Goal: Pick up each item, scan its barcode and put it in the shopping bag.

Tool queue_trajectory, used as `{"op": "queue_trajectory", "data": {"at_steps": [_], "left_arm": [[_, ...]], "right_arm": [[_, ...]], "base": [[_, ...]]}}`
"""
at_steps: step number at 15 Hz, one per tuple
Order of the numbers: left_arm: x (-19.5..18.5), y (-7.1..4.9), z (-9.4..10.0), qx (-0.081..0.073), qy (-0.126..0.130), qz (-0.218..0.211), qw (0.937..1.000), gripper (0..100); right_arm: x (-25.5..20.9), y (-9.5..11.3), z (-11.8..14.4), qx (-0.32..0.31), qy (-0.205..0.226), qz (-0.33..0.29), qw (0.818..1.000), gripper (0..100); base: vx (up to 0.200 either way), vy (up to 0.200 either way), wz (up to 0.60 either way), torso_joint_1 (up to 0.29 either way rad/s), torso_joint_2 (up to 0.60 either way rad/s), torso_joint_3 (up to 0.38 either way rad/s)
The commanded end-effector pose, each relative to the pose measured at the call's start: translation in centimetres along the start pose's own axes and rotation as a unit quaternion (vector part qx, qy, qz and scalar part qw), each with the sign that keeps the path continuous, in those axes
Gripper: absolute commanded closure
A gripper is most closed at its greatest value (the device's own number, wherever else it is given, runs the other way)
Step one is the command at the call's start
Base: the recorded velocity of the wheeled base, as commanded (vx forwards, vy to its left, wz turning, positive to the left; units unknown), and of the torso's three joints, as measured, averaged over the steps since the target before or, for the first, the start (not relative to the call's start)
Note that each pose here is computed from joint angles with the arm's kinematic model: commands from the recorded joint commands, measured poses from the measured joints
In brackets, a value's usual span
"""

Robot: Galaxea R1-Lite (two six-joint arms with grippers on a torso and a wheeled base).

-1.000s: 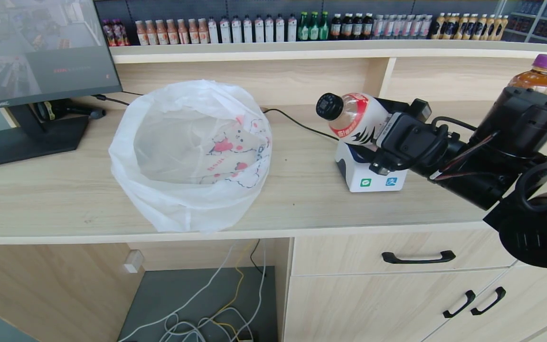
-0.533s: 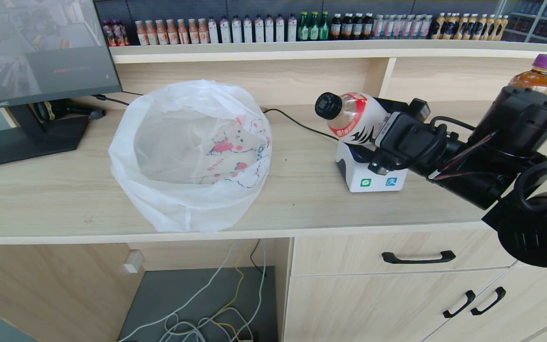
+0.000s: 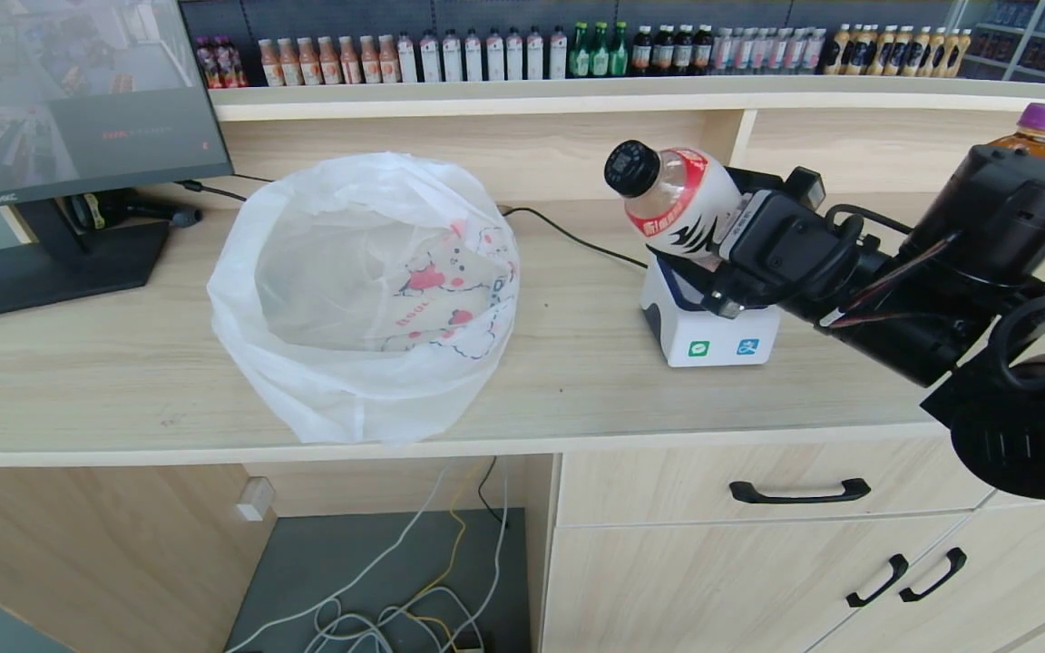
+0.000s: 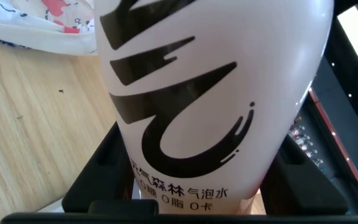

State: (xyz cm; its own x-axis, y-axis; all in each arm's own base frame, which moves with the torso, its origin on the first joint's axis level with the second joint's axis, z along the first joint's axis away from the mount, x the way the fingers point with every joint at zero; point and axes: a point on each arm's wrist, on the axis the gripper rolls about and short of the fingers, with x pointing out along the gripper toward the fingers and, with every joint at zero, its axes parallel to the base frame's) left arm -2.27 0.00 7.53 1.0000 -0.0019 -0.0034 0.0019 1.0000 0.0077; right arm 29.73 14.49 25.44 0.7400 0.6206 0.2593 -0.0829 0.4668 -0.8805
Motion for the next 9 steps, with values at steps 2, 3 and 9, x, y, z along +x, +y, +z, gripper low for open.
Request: {"op": "queue_trajectory", "data": {"at_steps": [2,3,9], "left_arm": [[0.0,0.0,0.0,0.001,0.000,0.000,1.0000,0],[0.0,0.0,0.0,0.001,0.000,0.000,1.0000,0],[0.0,0.0,0.0,0.001,0.000,0.000,1.0000,0]], "right_arm": [[0.1,-1.0,0.5,0.007,-0.001,-0.021,1.000,100],[0.2,-1.4,0.7,0.010,0.000,-0.030,0.999,100],[-0.2,-2.9,1.8,0.125,0.044,-0.103,0.986,100]], "base": [[0.000,0.000,0.00,0.000,0.00,0.000],[0.000,0.000,0.00,0.000,0.00,0.000],[0.000,0.000,0.00,0.000,0.00,0.000]]}}
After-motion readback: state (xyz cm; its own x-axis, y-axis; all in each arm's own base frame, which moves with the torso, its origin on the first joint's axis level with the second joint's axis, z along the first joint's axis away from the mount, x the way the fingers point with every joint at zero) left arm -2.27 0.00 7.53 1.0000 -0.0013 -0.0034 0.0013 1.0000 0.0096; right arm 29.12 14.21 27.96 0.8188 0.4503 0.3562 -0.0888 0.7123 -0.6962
